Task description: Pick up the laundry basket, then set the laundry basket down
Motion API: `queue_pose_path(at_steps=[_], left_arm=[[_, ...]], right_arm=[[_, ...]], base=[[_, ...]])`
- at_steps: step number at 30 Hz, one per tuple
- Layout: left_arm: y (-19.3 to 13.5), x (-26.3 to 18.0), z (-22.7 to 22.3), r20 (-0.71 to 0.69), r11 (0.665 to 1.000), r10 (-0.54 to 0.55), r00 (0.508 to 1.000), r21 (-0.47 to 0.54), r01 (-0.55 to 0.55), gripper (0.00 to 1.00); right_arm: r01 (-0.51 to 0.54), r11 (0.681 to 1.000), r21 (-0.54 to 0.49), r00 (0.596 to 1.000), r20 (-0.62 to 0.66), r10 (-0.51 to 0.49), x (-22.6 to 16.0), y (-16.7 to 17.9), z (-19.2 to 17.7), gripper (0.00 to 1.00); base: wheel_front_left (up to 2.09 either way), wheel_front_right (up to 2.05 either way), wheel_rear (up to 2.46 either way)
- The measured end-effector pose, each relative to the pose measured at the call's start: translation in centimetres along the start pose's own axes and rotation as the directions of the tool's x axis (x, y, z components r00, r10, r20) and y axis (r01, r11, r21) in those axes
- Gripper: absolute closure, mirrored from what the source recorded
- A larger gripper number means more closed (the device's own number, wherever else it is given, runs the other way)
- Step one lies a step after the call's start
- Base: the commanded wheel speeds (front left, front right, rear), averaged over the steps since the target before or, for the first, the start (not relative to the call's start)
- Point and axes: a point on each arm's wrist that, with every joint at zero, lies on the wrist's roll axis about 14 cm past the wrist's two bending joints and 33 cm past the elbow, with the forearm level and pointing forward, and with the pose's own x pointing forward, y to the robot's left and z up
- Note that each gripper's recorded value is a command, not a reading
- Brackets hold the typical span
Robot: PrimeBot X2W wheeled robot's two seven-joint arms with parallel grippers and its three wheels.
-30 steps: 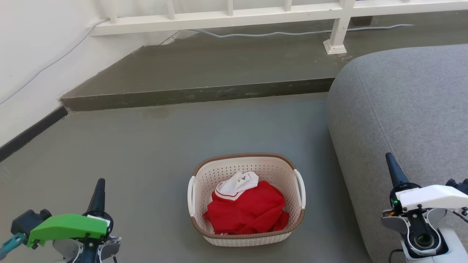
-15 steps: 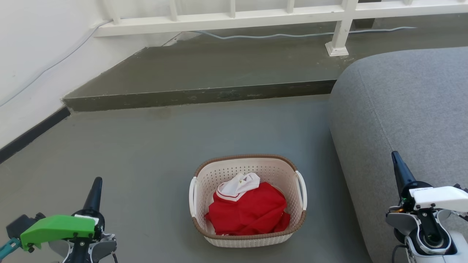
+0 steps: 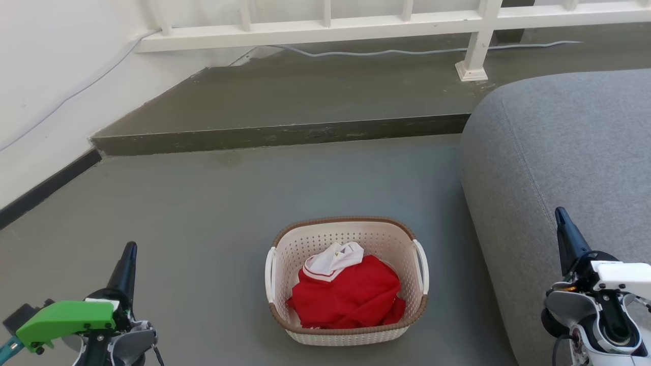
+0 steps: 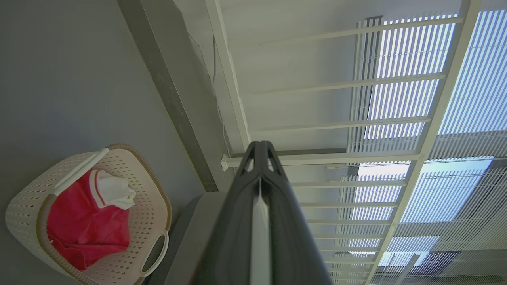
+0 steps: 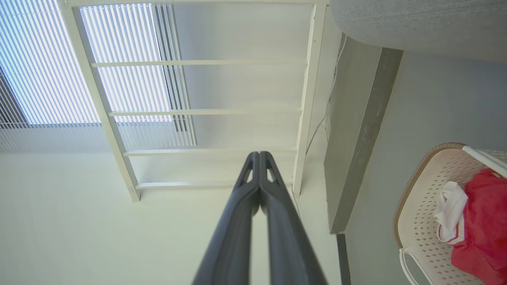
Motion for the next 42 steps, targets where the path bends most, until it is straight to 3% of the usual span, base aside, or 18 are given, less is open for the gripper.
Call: queue_pose_path(at_steps=[4,42], left_arm=[[-0.16,-0.04,0.31,0.007,0.999,-0.008,1.0,-0.039,0.008,1.0],[-0.31,-0.03,0.29,0.007,0.999,-0.015,1.0,-0.041,0.015,1.0]], right_arm=[[-0.008,0.999,0.045,1.0,0.003,0.008,0.05,0.19,0.01,1.0],[-0.014,0.999,0.045,1.0,0.001,0.014,0.06,0.31,0.0,1.0]], base=[[0.0,0.0,0.0],[0.0,0.0,0.0]])
